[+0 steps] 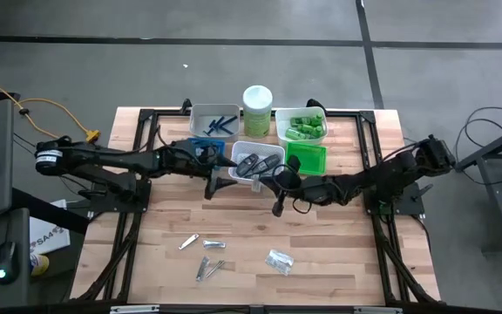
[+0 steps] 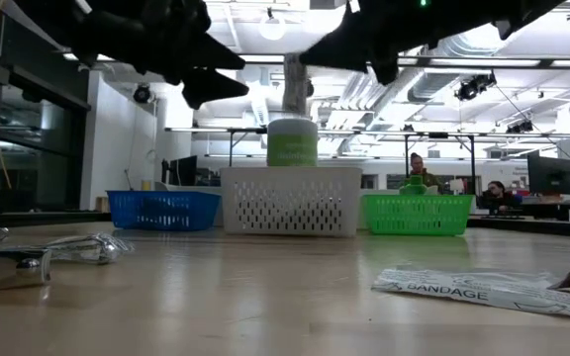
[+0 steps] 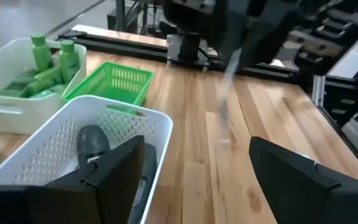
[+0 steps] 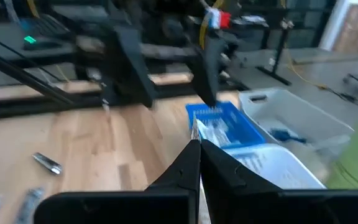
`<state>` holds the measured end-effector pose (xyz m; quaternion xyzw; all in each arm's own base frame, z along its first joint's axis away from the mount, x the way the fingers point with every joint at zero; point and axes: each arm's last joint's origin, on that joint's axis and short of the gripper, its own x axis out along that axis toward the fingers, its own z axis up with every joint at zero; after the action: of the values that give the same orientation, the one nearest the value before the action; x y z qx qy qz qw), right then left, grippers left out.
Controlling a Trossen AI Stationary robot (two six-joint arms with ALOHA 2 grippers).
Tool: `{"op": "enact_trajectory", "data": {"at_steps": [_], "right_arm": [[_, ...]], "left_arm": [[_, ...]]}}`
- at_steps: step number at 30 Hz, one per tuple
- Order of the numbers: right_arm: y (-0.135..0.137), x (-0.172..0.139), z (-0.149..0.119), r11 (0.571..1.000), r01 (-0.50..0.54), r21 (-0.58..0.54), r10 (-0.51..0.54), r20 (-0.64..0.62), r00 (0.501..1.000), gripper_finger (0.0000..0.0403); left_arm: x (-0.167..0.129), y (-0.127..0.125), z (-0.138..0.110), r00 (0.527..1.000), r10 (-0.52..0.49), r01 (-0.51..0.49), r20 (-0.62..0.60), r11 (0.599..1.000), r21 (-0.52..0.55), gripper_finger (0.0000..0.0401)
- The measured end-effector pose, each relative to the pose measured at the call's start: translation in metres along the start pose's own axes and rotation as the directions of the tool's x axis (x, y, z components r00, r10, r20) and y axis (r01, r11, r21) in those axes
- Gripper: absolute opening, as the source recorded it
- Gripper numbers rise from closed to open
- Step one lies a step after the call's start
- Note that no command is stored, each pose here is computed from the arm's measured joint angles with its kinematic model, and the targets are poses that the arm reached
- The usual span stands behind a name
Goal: Pick & Place Travel size toiletries
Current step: Put the white bandage into the blue bin
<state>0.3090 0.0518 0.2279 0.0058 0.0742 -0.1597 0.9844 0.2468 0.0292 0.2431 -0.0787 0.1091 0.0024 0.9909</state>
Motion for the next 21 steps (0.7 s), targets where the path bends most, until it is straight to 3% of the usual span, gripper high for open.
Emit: {"op": "enact_trajectory", "data": {"at_steps": [12,21], "right_arm": [[-0.016,0.010,0.010,0.998,-0.051,-0.047,0.055,0.091,0.994,0.0003],[-0.024,0.019,0.012,0.988,-0.114,-0.101,0.129,0.155,0.979,0.0003]], "left_arm": [[0.016,0.000,-0.001,0.992,-0.092,0.094,0.083,0.995,-0.013,0.0289],[0.025,-0.002,-0.003,0.986,-0.108,0.109,0.124,0.994,-0.004,0.0289]]}}
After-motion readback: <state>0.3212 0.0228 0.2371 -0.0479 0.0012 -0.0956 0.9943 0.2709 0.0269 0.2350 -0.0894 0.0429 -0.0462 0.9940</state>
